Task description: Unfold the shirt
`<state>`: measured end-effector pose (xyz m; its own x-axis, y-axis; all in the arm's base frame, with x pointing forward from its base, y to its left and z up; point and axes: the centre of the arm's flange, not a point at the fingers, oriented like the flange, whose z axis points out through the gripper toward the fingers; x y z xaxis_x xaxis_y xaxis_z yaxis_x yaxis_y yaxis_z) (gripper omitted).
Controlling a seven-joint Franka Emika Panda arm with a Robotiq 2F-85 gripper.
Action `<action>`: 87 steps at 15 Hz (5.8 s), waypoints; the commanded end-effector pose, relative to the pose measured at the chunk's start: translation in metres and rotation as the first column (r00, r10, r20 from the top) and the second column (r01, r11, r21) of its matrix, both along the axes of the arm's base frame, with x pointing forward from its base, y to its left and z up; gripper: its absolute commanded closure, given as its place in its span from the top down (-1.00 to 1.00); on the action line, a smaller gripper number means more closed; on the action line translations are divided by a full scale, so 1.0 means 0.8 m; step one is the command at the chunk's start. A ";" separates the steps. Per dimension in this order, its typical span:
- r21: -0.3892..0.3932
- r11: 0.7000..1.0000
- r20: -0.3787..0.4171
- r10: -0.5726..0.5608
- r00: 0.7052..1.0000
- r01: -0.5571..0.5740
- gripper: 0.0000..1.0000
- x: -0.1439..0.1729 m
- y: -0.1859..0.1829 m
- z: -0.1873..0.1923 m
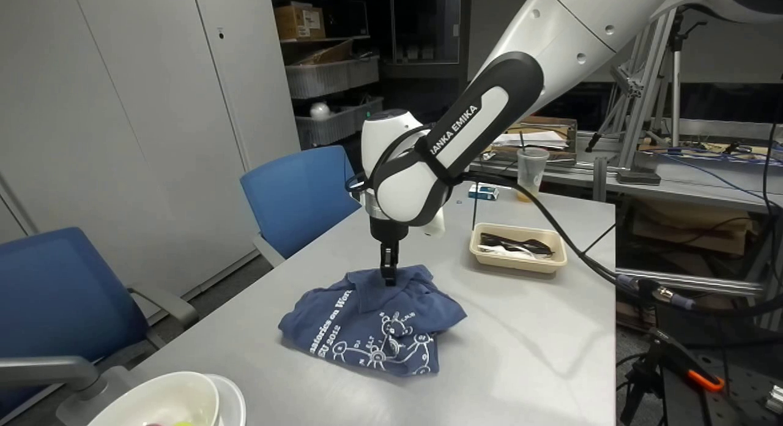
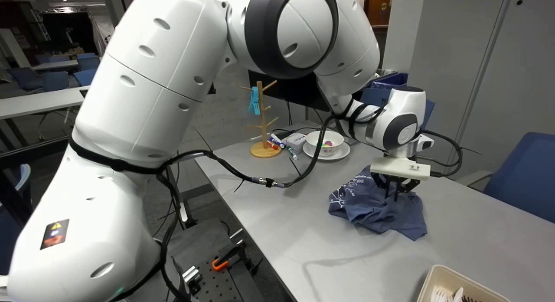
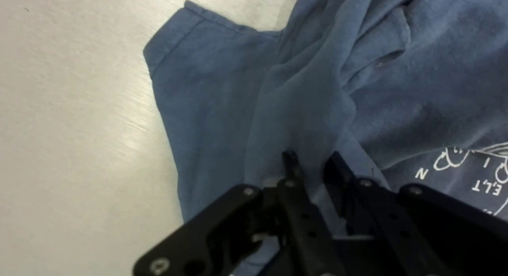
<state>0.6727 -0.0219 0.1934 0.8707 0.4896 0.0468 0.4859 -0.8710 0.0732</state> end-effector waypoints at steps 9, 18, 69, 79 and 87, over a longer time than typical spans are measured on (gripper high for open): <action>0.012 0.990 0.124 0.138 0.983 -0.140 -0.98 0.016 0.102 0.122; 0.201 0.874 0.163 0.415 0.895 -0.442 -0.98 -0.023 0.299 0.166; 0.104 0.906 -0.190 0.423 0.886 -0.410 -1.00 -0.116 0.357 0.086; 0.186 0.972 -0.513 0.218 0.830 -0.140 -0.98 -0.240 0.305 0.154; 0.177 0.982 -0.665 0.166 0.728 -0.063 -0.09 -0.286 0.274 0.157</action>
